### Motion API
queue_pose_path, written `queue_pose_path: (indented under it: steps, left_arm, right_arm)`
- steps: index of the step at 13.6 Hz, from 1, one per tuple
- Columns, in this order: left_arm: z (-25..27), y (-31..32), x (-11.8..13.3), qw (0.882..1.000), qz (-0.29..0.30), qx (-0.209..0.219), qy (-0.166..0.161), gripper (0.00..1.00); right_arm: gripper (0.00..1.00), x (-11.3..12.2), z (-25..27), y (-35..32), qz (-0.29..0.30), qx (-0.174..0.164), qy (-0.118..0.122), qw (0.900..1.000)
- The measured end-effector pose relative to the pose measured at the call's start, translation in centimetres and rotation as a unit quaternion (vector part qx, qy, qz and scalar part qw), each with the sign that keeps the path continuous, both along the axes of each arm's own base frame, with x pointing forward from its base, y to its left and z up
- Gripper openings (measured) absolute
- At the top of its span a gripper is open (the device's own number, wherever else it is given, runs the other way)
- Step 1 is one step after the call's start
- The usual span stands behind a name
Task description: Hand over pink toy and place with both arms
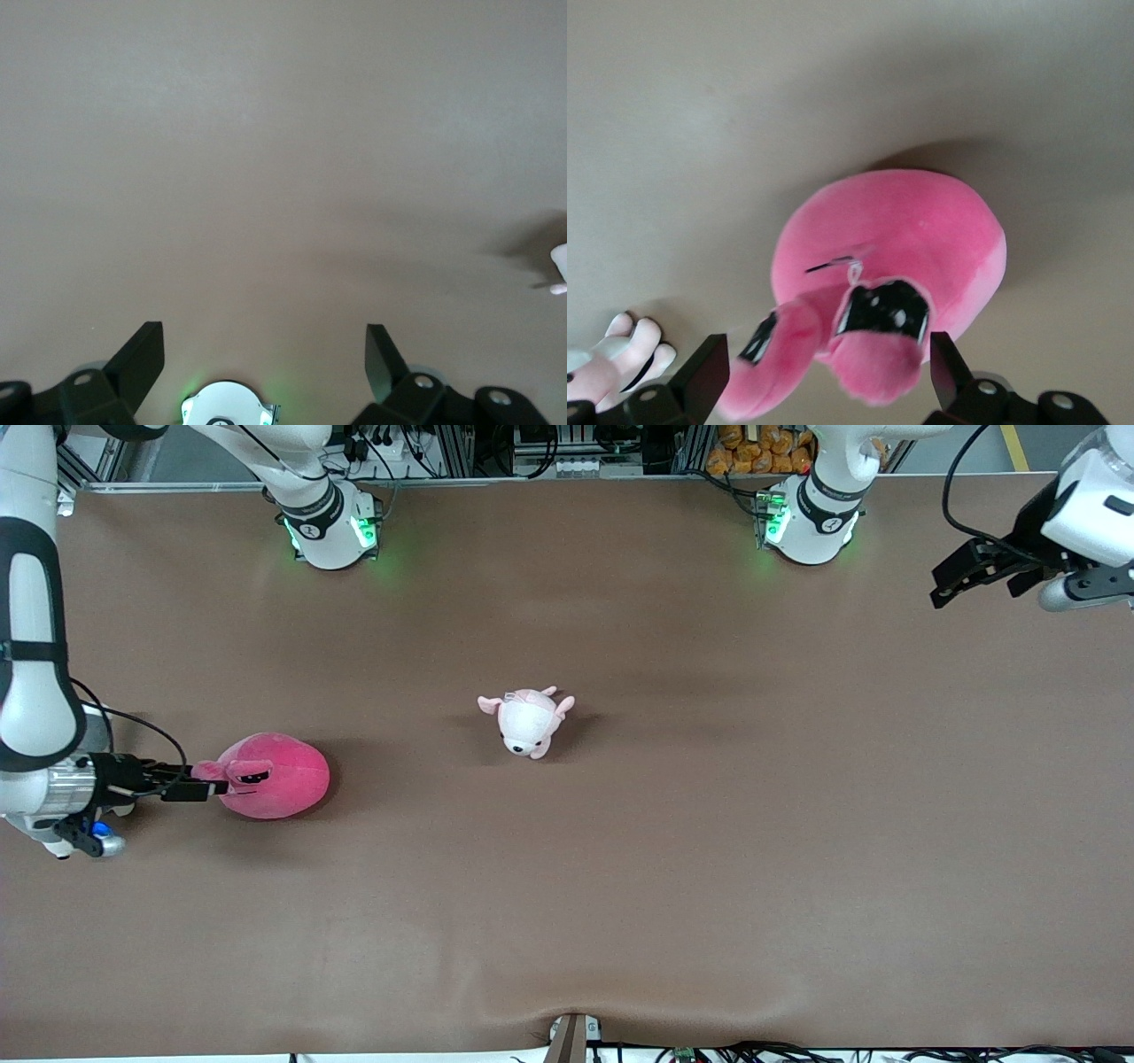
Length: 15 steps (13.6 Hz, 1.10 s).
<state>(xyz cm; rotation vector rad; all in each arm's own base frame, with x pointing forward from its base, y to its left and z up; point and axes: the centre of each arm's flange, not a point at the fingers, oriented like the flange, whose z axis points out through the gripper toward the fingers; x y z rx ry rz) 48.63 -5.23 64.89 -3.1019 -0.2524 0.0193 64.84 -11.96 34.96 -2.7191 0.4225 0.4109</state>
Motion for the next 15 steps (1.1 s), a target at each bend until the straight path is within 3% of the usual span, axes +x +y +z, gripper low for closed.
queue_pose_path:
  steps: [2,4,6,9,15]
  left_arm:
    - [0.6,0.4,0.5,1.000,0.001,-0.001,-0.006,1.00]
    - [0.8,0.4,1.1,1.000,0.001,-0.002,-0.009,1.00]
    - [0.6,0.3,1.6,1.000,0.001,-0.002,-0.008,1.00]
    - [0.7,0.3,2.0,1.000,0.002,-0.002,-0.009,1.00]
    - [1.3,0.4,2.0,1.000,0.002,-0.003,-0.016,1.00]
  right_arm:
    - [1.00,0.0,3.7,0.4,0.021,-0.007,-0.031,0.999]
    - [1.00,-0.3,7.5,2.0,0.052,-0.037,-0.055,0.996]
    - [1.00,-1.0,11.3,4.5,0.107,-0.069,-0.071,0.989]
    - [1.00,-2.5,16.2,6.8,0.172,-0.085,-0.098,0.977]
    - [1.00,-7.9,23.7,8.9,0.202,-0.102,-0.136,0.965]
